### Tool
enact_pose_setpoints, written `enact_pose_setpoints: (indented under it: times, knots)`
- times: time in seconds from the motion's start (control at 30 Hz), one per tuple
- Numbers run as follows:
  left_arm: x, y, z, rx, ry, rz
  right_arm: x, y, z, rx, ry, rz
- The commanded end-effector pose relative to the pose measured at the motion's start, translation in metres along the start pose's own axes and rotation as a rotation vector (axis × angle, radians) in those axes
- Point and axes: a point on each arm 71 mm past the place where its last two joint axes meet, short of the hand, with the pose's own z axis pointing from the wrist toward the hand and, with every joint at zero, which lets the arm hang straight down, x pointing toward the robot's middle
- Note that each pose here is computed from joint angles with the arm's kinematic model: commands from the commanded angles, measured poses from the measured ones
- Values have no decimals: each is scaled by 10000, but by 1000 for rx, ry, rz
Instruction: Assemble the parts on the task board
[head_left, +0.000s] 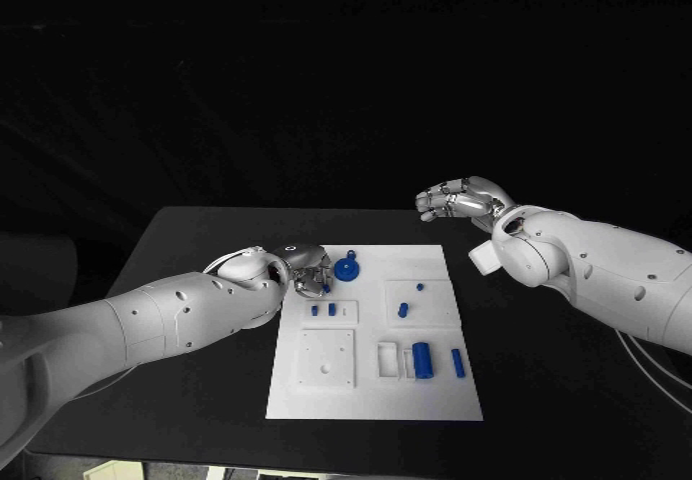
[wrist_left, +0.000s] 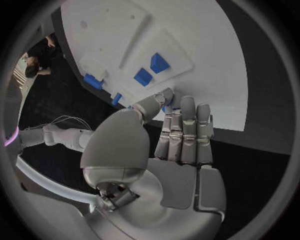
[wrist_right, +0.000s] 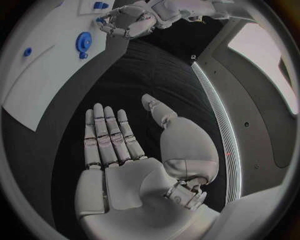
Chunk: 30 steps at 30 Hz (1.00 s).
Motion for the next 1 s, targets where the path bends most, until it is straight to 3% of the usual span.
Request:
enact_pose_setpoints:
  times: [0.03,0.6,1.0]
  knots:
    - [100,-49,-4,17,39,48,11,7,-3,-12,17,-4]
    - [115,-93,3,29,20,91,14,4,1,-12,17,-3]
    - [95,-48,-7,17,-2,75,13,-4,-4,-9,19,-5]
